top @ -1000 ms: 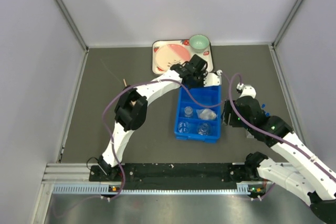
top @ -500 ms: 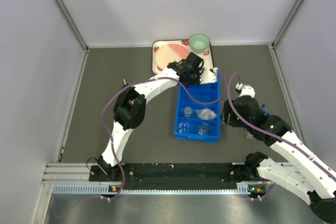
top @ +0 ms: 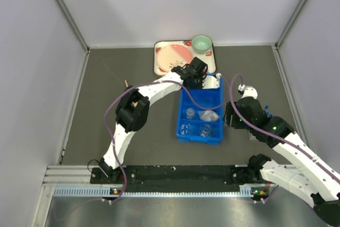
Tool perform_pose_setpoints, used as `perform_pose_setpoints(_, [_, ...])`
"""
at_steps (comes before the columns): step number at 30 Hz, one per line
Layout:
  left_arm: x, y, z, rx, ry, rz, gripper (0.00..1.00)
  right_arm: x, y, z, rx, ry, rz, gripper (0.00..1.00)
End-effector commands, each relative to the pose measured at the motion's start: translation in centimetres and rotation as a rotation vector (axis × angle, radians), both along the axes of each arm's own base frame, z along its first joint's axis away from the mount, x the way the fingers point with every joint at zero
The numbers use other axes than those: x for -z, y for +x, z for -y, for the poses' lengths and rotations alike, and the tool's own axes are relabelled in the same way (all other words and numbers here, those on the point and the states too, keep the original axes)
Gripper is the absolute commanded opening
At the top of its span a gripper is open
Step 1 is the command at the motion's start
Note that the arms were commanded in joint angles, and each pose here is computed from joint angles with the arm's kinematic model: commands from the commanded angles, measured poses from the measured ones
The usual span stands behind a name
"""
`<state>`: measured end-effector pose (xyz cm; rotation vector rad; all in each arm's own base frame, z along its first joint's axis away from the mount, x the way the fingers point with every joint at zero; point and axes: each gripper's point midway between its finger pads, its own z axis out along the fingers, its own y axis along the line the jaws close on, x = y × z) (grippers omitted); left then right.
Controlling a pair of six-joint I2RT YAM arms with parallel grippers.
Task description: Organize the chemistry lab equipment
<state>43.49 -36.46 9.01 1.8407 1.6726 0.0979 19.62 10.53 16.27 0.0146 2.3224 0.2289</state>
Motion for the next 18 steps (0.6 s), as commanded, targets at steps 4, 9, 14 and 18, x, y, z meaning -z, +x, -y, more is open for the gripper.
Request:
perform_pose_setpoints(4, [-0.9,0.0,1.3,0.019,-0.011,0.053,0.37,-1.0,0.2,-0.1,0.009,0.043,0.042,0.66])
perform_pose_setpoints(9, [-2.1,0.0,1.8,0.008,-0.032,0.079,0.41,-1.1,0.2,-0.1,0.01,0.045,0.043,0.66])
perform_pose_setpoints(14, [-6.4,-0.1,2.0,-0.009,-0.111,0.125,0.42,-1.4,0.3,-0.2,0.008,0.05,0.053,0.66])
perform_pose_setpoints(18, [-10.8,0.3,1.6,-0.078,-0.222,0.162,0.47,-2.2,0.6,-0.3,0.005,0.054,0.067,0.66])
